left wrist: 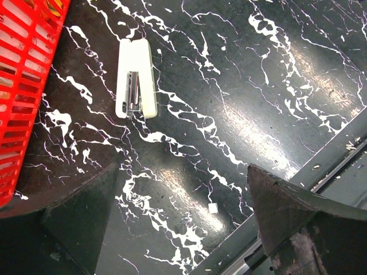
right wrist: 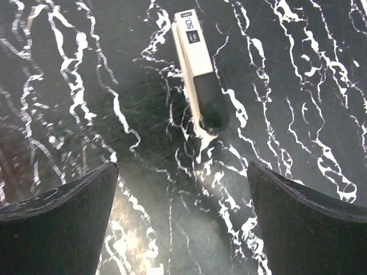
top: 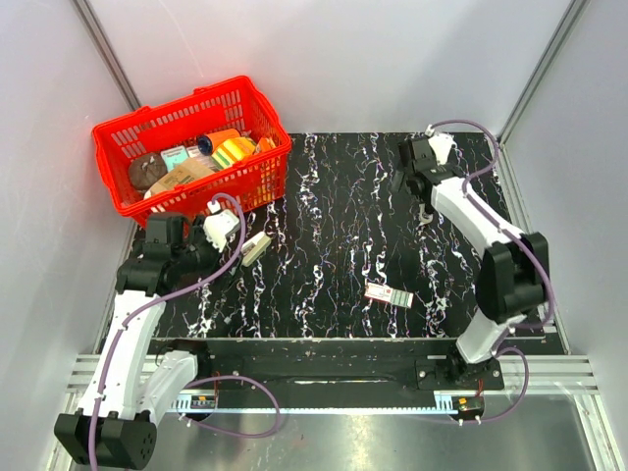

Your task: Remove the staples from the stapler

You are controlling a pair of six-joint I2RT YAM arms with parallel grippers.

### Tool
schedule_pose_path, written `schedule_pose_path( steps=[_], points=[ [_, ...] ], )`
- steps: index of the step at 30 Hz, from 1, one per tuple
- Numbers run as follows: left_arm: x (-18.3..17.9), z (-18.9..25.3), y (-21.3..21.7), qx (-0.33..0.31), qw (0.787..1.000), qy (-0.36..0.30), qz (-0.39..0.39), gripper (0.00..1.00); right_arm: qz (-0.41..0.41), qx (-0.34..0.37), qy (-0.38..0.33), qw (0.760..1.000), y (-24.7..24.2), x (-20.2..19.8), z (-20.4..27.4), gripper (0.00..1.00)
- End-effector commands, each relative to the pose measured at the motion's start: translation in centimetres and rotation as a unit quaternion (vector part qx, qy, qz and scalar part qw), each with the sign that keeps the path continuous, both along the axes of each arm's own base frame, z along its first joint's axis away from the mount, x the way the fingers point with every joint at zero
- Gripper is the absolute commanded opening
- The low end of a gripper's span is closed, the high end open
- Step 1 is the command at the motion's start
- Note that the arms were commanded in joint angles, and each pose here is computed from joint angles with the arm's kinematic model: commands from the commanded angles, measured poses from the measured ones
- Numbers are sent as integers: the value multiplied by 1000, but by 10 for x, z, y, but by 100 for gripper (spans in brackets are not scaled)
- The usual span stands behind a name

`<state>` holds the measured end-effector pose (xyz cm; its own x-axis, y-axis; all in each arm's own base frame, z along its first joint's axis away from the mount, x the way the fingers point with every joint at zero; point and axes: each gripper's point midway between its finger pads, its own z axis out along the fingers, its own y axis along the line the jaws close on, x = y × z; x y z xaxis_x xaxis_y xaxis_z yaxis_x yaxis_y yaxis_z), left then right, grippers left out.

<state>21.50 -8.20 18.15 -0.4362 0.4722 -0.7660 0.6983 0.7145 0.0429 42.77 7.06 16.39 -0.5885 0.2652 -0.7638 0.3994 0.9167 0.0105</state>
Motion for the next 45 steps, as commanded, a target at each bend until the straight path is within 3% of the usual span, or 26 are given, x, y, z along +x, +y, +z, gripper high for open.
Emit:
schedule_pose_path(
  steps=[1, 10, 24, 27, 31, 38, 42, 45],
  points=[
    [-1, 12, 2, 1, 1000, -12, 10, 99, -21, -66, 52, 996, -29, 16, -18, 99],
    [-3, 9, -2, -7, 1000, 4, 4, 99, -19, -50, 65, 996, -54, 49, -36, 98],
    [3, 12, -2, -6, 1000, 2, 1, 99, 16, -2, 95, 995, -57, 84, -82, 78],
    [5, 13, -3, -7, 1000, 5, 1, 99, 18, 2, 95, 995, -56, 90, -86, 70],
    [4, 12, -3, -7, 1000, 4, 1, 99, 16, 1, 96, 995, -56, 92, -90, 50],
    [2, 16, -4, -10, 1000, -8, -2, 99, 16, 8, 109, 994, -55, 83, -98, 45],
    [2, 18, -3, -10, 1000, -16, -1, 99, 18, 45, 114, 992, -44, 72, -102, 33],
    [2, 17, -2, -9, 1000, -13, 4, 99, 32, 90, 109, 989, -22, 60, -99, 29]
  ],
)
